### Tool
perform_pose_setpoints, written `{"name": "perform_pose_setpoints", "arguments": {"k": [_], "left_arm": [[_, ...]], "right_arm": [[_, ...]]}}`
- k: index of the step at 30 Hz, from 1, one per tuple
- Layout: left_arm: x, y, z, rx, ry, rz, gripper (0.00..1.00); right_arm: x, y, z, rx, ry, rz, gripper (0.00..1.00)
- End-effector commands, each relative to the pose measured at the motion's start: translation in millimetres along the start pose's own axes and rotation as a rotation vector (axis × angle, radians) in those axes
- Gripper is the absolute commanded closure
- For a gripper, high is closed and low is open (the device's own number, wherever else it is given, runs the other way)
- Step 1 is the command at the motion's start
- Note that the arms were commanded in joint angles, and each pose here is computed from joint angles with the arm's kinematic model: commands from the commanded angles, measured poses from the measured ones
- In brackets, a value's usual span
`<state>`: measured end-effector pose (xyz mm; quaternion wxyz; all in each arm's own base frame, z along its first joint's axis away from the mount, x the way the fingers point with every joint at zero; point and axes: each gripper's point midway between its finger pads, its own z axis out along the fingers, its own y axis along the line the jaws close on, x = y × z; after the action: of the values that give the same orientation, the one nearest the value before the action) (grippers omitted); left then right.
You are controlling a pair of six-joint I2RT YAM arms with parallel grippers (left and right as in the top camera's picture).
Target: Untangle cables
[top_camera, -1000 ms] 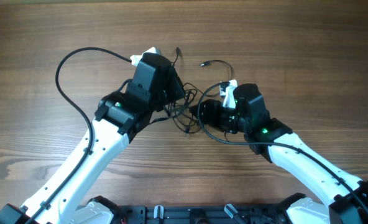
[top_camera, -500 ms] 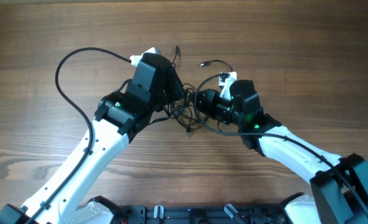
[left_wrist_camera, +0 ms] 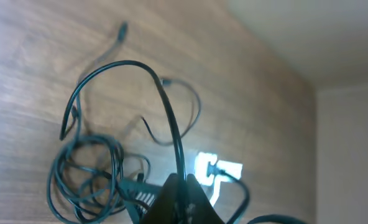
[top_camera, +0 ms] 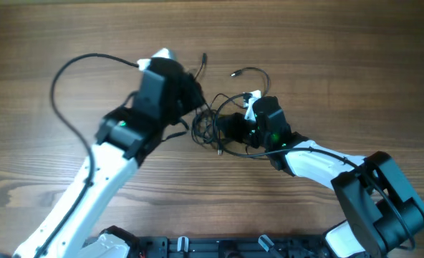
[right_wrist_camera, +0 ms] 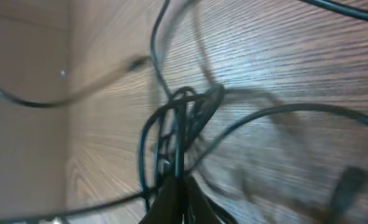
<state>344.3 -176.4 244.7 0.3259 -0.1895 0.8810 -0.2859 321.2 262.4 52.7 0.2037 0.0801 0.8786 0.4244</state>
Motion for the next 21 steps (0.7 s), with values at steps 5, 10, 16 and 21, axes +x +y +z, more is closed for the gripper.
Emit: {"name": "perform_pose_setpoints", "arguments": {"k": [5, 10, 16, 21], "left_arm": [[-106.8, 33.4, -115.1, 0.041, -0.405, -0.084, 0.96], [-136.0, 66.9, -145.9, 0.001, -0.514, -0.16, 0.96], [-165.9, 122.7, -161.7, -0.132, -0.617, -0.264, 0.96], [-177.1, 157.8, -162.0, -0.125, -0.58, -0.349, 0.96]], "right_arm": [[-37.2, -101.0, -56.6, 0.259, -0.021, 0.142, 0.95], [-72.3, -169.5, -162.7, 0.558, -0.236, 0.306, 0.96], [-81.7, -211.0, -282.9, 0.75, -0.494, 0.468, 0.95], [-74.3, -213.5, -290.6, 0.703, -0.457, 0.462, 0.95]]}}
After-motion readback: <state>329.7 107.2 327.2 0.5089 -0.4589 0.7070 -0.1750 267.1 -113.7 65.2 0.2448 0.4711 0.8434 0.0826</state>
